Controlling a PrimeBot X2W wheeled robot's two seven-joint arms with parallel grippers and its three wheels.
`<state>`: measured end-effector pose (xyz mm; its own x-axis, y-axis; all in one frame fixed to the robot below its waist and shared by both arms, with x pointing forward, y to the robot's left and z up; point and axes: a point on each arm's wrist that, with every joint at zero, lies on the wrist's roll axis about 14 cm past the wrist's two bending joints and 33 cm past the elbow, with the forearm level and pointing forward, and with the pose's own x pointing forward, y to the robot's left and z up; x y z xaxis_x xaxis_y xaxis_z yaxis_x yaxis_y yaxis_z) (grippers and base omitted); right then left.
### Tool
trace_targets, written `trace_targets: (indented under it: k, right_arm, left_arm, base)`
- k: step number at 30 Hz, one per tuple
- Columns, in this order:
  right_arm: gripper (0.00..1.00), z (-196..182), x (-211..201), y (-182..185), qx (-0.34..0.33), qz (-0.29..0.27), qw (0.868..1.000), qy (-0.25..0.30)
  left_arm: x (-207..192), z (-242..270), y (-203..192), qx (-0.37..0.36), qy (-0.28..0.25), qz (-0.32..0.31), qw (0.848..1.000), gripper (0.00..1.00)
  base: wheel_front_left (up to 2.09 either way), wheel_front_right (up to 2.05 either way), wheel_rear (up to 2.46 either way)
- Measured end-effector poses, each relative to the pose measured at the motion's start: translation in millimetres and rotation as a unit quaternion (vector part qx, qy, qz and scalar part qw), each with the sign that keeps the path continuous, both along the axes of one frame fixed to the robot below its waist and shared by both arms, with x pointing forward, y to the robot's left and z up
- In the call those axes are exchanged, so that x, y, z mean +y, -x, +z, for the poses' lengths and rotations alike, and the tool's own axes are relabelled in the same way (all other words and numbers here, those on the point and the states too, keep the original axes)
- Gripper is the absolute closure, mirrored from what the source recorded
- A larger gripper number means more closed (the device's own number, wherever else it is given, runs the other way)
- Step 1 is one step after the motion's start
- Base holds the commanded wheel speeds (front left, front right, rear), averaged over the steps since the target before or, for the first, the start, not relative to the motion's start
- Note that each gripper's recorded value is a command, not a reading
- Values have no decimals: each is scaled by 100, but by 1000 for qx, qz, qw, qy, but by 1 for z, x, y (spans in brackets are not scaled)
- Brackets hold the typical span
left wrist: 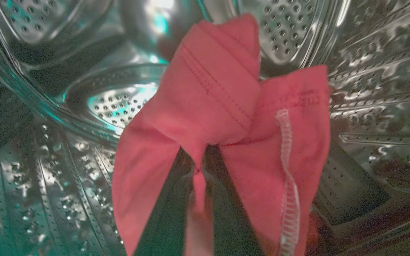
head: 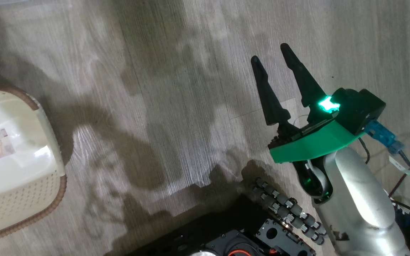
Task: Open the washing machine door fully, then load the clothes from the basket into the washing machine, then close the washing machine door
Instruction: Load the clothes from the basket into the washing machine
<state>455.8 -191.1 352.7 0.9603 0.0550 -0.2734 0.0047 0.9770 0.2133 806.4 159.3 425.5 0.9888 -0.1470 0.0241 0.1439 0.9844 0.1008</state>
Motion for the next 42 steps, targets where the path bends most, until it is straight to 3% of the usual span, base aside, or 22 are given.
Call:
trace_targets:
  k: [16, 17, 18, 31, 42]
  right_arm:
    - [0, -1, -5, 5, 6, -7, 1000, 3]
    - [0, 0, -5, 5, 6, -7, 1000, 3]
    - [0, 1, -5, 4, 5, -7, 1000, 3]
    - [0, 16, -4, 1, -16, -4, 1000, 5]
    - [0, 64, -1, -3, -76, 3, 997, 19]
  left_arm:
    - [-3, -19, -8, 35, -10, 5, 999, 100]
    - [-3, -18, -8, 35, -10, 5, 999, 32]
    - [-3, -17, -8, 33, -7, 6, 999, 0]
    - [-7, 3, 7, 20, -3, -1, 1000, 0]
    - [-24, 21, 66, 38, 10, -34, 999, 0]
  base:
    - [0, 0, 0]
    - [0, 0, 0]
    - [0, 0, 0]
    - [0, 0, 0]
    - [0, 0, 0]
